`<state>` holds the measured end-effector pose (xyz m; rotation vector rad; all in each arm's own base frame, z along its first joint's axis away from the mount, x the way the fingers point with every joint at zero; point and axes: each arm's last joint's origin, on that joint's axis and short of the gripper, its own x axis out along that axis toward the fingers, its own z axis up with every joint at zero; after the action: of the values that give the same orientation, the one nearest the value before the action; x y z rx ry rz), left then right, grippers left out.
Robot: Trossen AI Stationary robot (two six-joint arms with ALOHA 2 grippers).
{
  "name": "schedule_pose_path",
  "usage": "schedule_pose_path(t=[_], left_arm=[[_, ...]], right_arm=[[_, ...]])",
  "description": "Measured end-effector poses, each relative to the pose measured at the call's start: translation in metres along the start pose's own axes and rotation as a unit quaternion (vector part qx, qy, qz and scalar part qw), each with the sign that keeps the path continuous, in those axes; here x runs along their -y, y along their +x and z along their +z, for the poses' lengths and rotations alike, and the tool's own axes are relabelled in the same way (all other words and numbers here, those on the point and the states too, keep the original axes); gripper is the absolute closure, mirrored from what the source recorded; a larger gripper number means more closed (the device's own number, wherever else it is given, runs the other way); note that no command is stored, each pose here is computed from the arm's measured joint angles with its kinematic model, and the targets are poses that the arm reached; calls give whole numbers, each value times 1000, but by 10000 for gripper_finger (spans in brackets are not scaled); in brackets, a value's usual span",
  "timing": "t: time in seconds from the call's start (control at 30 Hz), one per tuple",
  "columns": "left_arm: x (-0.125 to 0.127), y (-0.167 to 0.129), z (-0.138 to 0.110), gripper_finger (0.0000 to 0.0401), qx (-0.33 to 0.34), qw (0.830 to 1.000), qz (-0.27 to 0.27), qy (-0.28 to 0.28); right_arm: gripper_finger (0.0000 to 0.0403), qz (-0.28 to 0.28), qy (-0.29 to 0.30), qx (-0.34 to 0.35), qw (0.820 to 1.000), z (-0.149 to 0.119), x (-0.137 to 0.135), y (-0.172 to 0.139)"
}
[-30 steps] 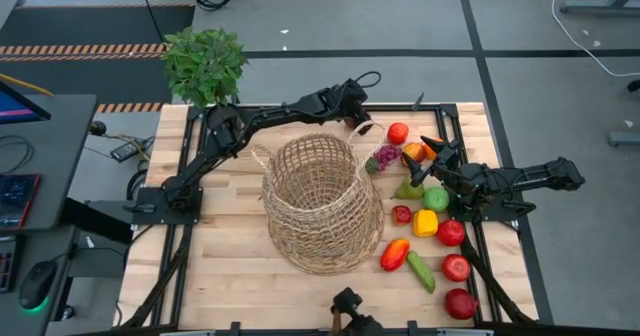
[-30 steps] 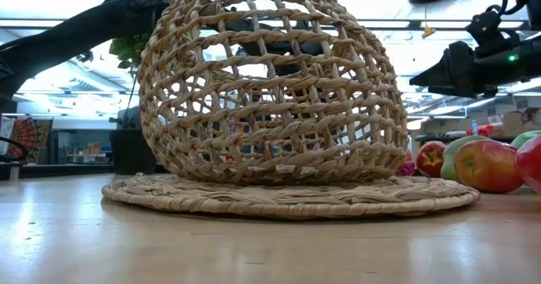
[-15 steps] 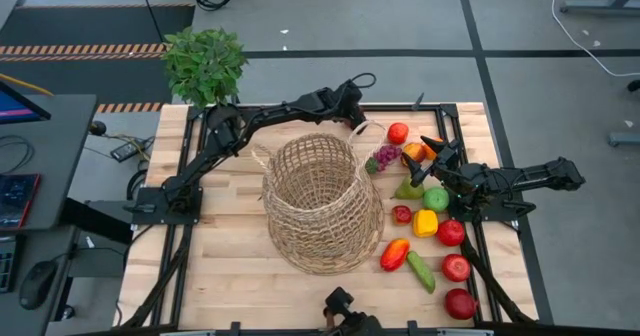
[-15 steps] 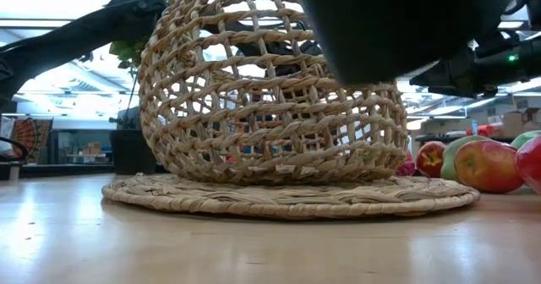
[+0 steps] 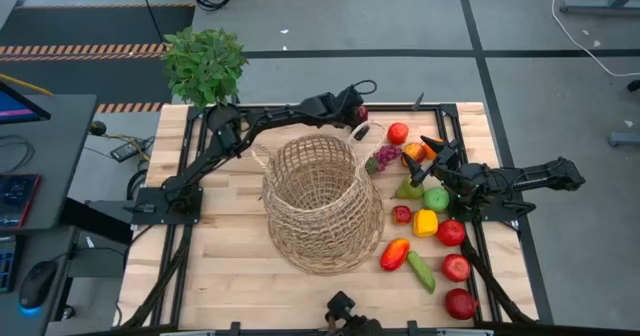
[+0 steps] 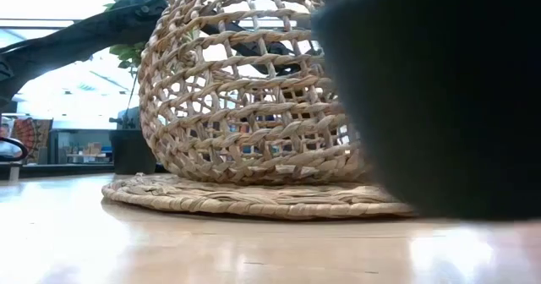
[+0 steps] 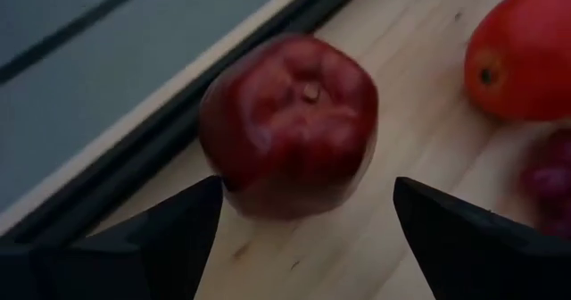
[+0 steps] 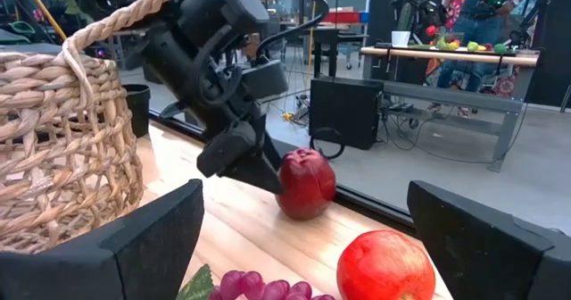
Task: Build produce basket
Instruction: Put the dark red apple into the brown basket
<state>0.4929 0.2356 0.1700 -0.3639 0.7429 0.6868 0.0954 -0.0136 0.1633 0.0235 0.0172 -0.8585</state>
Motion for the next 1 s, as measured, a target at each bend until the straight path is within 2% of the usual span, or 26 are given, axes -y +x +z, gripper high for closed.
schedule_pose_path(t=[0.17,0.4,0.63,1.0], left_arm=[[5,-1,9,77,52,998,-14,12],[19,-5,16,78,105,991,-27,83],[15,5,10,79,93,994,-21,46],[28,2,3,79,75,994,-22,75]], right_arm=[[7,0,2,2,1000,1,0,0],[7,0,3,2,1000,1,0,0],[7,0,3,2,1000,1,0,0],[7,0,9,6,1000,2,0,0]])
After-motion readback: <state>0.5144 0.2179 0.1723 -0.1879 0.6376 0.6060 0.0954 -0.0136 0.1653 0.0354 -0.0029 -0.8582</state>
